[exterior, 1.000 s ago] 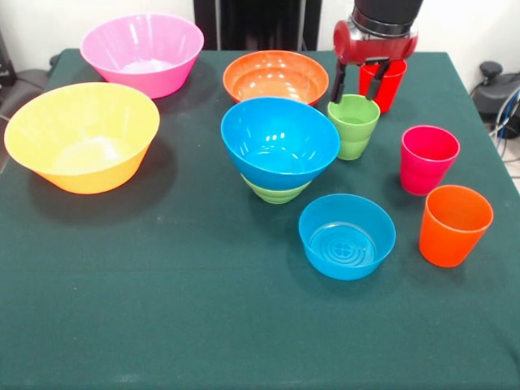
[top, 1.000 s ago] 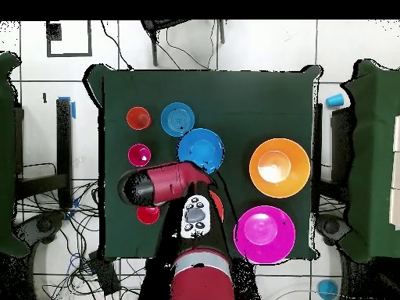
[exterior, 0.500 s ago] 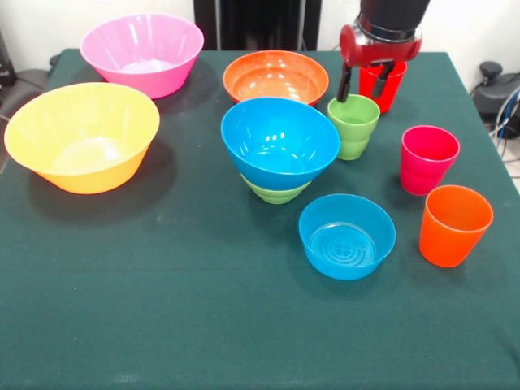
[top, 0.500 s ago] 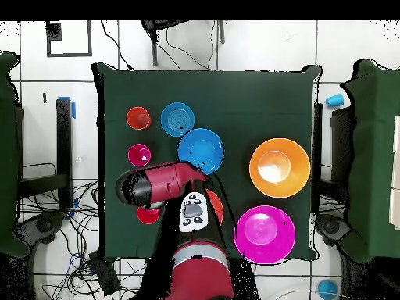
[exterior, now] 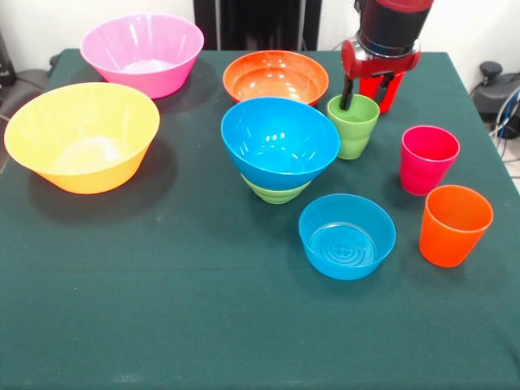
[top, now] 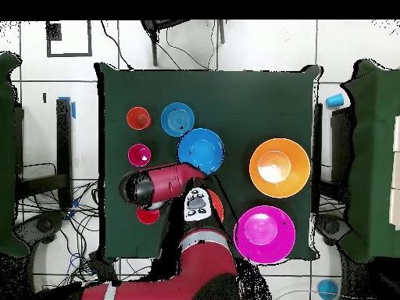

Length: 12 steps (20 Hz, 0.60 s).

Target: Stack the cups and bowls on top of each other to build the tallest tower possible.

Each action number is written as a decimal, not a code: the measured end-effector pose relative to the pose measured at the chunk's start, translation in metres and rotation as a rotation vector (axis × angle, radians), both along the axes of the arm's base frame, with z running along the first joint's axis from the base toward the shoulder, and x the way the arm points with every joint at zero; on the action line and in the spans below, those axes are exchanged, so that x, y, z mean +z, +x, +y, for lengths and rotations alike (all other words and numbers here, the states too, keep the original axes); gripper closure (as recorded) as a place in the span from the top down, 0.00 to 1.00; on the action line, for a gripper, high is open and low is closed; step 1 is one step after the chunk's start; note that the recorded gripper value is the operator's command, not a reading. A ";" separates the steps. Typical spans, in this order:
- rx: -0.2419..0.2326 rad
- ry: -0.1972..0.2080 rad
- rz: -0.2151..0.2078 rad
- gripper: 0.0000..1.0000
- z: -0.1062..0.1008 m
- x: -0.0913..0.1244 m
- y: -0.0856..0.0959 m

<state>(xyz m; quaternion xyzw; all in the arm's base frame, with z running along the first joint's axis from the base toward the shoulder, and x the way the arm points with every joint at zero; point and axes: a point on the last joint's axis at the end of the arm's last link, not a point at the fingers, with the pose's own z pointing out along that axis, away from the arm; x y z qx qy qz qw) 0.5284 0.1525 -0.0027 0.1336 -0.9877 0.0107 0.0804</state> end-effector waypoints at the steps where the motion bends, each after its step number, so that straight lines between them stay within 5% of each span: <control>1: -0.001 0.002 0.005 1.00 0.000 -0.002 -0.001; 12: -0.002 0.014 0.059 1.00 0.003 -0.026 -0.018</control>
